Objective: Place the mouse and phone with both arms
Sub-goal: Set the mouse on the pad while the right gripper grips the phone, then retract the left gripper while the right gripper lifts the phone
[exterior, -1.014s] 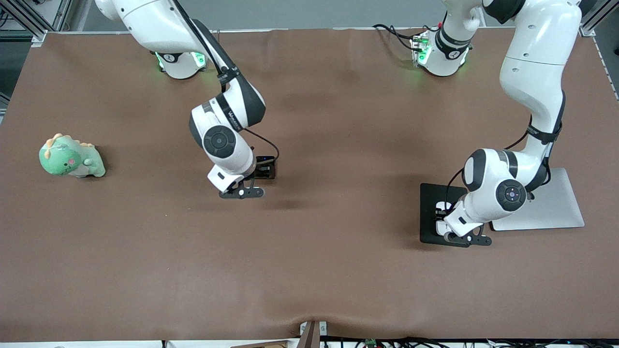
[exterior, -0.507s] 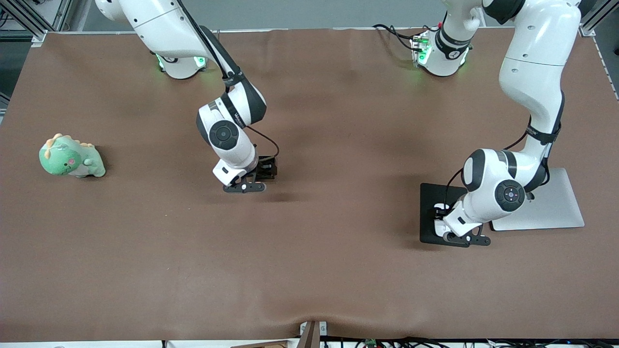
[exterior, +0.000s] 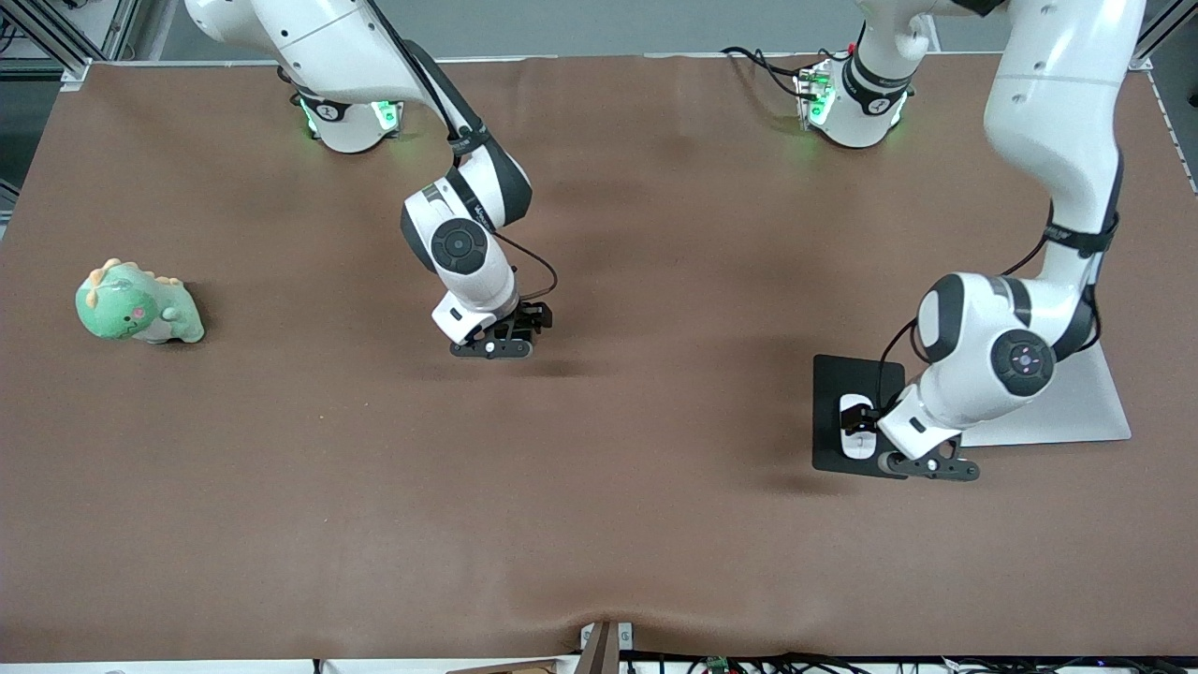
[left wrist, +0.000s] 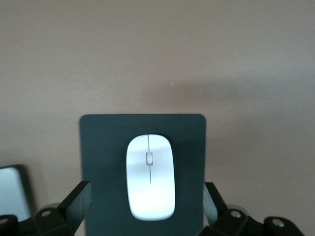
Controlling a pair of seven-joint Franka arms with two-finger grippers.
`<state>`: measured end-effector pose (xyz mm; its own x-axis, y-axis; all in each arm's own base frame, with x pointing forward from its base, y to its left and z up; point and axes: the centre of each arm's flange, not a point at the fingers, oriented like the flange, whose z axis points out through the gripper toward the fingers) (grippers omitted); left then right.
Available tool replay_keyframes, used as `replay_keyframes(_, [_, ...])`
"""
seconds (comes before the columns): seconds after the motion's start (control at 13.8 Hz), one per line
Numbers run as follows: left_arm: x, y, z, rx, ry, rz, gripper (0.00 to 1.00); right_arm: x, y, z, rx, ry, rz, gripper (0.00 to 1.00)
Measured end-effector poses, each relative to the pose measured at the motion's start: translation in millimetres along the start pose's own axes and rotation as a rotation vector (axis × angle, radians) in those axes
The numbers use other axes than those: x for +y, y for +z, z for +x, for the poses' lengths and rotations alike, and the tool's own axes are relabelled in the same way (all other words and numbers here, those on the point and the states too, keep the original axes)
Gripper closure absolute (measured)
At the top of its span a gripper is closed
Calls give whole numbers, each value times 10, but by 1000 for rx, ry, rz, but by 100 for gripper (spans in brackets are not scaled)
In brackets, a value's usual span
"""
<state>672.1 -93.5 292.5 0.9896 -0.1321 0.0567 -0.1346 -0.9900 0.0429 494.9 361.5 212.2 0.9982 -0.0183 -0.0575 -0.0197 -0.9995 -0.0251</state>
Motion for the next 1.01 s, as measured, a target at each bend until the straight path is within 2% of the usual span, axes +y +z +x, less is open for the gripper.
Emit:
replay_keyframes(0.14, [11, -515, -41, 1, 2, 4, 0, 24, 33, -17, -1, -5, -8, 0])
replay_keyframes(0.51, [-22, -1647, -327, -13, 2, 14, 0, 97, 156, -73, 40, -12, 4, 0])
replay_keyframes(1.01, [-121, -2548, -803, -60, 30, 37, 0, 135, 249, -146, 53, -15, 10, 0])
